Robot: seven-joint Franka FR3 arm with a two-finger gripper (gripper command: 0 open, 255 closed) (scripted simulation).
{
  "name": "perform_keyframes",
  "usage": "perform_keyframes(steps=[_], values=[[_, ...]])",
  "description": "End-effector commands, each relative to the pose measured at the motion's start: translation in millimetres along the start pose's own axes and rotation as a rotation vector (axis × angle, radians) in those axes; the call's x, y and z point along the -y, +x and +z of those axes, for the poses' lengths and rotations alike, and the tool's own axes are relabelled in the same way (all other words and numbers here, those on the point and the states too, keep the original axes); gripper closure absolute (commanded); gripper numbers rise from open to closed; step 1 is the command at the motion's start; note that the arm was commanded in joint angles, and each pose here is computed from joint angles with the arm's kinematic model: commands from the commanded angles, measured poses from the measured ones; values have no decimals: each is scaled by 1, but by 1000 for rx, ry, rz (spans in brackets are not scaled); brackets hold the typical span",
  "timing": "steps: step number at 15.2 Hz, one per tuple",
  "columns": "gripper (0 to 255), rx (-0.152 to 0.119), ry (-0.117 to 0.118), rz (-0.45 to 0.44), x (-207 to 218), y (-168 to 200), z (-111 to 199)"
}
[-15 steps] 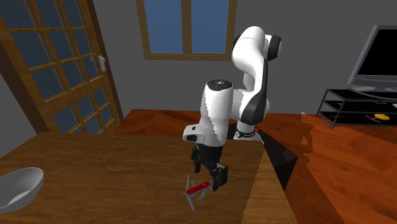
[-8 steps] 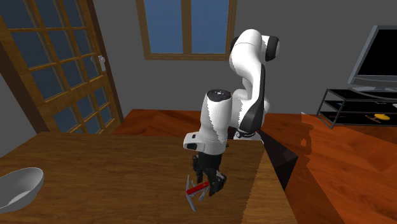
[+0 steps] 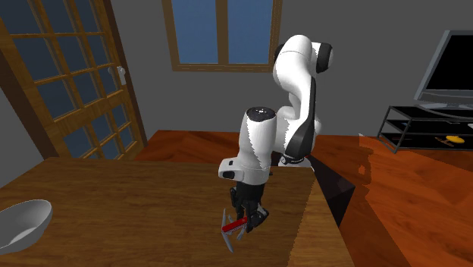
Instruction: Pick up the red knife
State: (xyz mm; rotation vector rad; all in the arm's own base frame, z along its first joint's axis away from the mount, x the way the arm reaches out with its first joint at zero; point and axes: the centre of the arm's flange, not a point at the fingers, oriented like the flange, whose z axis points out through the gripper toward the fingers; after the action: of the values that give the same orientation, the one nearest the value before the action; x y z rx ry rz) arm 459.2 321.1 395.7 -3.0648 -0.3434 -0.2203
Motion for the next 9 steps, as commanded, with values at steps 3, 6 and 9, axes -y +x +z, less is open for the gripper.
perform_keyframes(steps=[3,6,9], values=[[255,0,0,0,0,1,-10],[255,0,0,0,0,4,-26],[255,0,0,0,1,6,-41]])
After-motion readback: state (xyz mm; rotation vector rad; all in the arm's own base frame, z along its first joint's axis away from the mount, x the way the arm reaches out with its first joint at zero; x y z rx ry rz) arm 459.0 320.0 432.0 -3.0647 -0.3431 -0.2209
